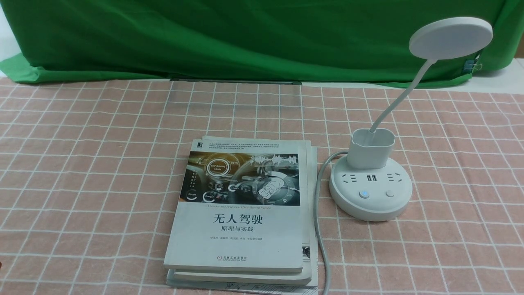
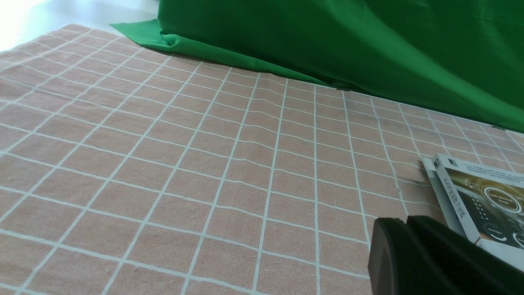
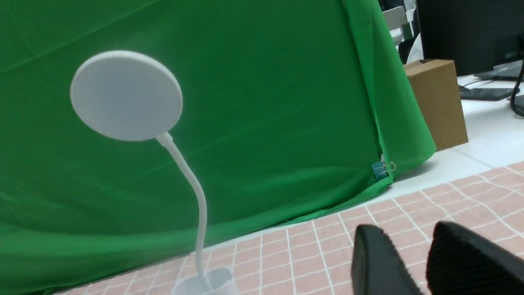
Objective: Turn on the table lamp on the pink coffee tablecloth with your hand.
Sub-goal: 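Press the button on the base of the white desk lamp with the right gripper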
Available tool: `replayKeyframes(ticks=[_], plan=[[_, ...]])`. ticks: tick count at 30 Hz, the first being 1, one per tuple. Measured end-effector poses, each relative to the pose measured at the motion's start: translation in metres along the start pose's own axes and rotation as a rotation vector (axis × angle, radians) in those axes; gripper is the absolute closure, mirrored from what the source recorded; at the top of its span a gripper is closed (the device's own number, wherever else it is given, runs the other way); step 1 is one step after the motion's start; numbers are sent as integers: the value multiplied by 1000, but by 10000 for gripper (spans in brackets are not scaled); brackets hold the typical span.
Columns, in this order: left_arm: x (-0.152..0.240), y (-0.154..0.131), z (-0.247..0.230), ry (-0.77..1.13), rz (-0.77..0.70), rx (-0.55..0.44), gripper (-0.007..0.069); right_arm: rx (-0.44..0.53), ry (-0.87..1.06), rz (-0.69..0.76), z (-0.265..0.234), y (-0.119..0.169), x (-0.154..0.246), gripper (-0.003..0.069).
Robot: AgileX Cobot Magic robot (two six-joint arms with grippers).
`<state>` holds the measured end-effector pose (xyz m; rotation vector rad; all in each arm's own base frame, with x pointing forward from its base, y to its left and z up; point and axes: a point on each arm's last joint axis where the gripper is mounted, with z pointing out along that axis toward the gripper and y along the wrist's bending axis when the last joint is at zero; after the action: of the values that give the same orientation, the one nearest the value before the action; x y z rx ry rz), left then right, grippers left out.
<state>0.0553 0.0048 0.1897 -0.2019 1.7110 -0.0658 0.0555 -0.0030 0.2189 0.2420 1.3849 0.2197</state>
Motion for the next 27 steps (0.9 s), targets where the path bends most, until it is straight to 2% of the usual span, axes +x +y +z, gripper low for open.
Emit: replayKeyframes(ticks=[5,7,9,11,12,13,14,19,23,27], plan=[[0,0,0,0,0,0,606,-1,-8,59,0,0,-1,432],[0,0,0,0,0,0,606,3,60,72,0,1,1,486],[0,0,0,0,0,0,606,10,181,66,5,7,-8,580],[0,0,0,0,0,0,606,5,298,15,13,16,-23,614],[0,0,0,0,0,0,606,0,376,-15,19,21,-33,619],[0,0,0,0,0,0,606,39,444,-56,27,26,-41,621],[0,0,0,0,0,0,606,-16,555,-89,36,30,-48,622],[0,0,0,0,0,0,606,-56,955,-221,92,40,-53,622],[0,0,0,0,0,0,606,-91,1104,-264,135,44,-42,627],[0,0,0,0,0,0,606,-170,1192,-296,165,63,-18,627]])
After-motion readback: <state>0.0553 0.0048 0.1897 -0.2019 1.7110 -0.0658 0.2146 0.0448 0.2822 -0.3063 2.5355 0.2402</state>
